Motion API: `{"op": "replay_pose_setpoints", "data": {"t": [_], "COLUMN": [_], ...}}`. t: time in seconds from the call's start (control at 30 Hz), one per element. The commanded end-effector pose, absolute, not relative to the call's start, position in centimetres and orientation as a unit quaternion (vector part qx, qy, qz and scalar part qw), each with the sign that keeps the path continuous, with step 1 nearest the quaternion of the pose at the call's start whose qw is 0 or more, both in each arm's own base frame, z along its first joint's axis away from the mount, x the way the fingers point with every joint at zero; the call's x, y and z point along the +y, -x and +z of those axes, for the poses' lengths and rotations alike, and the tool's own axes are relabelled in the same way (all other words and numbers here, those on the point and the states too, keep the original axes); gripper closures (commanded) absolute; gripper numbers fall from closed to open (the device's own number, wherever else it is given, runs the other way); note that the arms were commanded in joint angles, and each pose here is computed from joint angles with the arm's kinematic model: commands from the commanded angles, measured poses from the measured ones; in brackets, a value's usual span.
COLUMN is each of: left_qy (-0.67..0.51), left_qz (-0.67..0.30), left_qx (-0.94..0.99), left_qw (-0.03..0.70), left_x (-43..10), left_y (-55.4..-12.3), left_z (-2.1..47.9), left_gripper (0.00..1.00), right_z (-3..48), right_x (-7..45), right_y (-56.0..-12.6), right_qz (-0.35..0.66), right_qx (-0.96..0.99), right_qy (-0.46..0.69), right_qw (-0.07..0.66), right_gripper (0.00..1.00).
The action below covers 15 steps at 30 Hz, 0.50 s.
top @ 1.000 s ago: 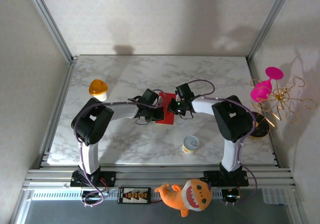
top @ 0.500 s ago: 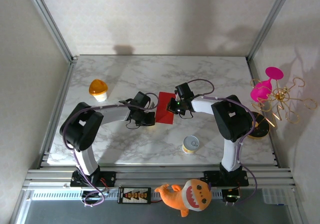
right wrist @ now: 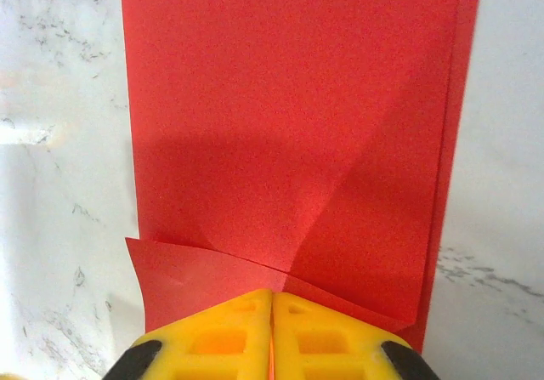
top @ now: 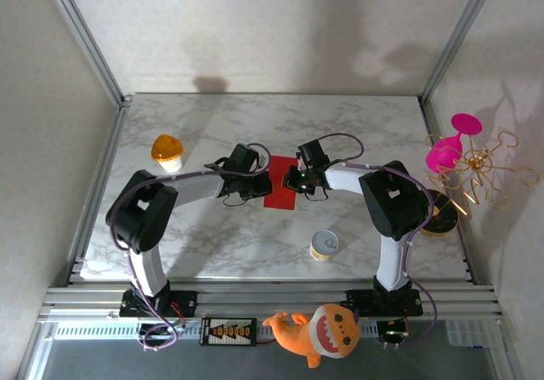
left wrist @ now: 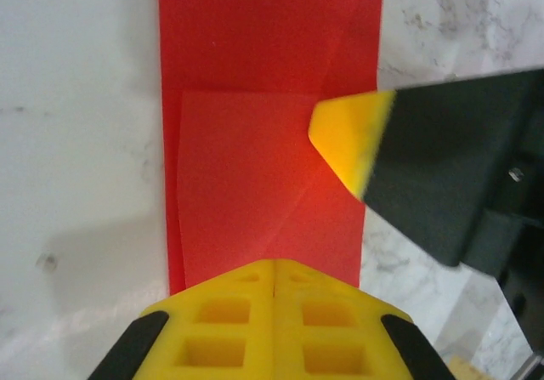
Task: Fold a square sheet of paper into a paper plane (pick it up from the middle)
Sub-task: Fold the triangle a second time at the center of the table.
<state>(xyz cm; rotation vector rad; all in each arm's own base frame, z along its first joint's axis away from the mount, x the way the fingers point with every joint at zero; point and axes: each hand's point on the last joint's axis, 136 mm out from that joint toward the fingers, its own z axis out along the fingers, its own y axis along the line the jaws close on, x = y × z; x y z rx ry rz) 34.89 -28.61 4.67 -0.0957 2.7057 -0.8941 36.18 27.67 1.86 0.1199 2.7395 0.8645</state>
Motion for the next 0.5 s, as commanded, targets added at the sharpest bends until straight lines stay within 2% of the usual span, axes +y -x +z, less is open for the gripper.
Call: {"op": "replay_pose_setpoints", "data": {"t": [0.0, 0.2, 0.47], "left_qy": [0.061, 0.106, 0.113], "left_qz": [-0.319, -0.277, -0.329], "left_qx": [0.935, 0.938, 0.918], "left_qw": [0.144, 0.179, 0.191], "left_x": [-29.4, -27.7, -29.3], "left_y": [-36.0, -38.2, -39.3], "left_z": [4.1, 3.2, 5.0], "left_gripper": [1.00, 1.00, 1.00], "right_z": [1.3, 4.3, 6.8], "right_x": [27.5, 28.5, 27.3], "right_y": [-35.9, -36.8, -36.9], "right_qz": [0.291, 0.327, 0.343], "right_qx": [0.948, 0.933, 0.921], "right_qy": [-0.038, -0.030, -0.068], "right_qw": [0.121, 0.148, 0.172], "right_gripper": [0.89, 0.81, 0.73]}}
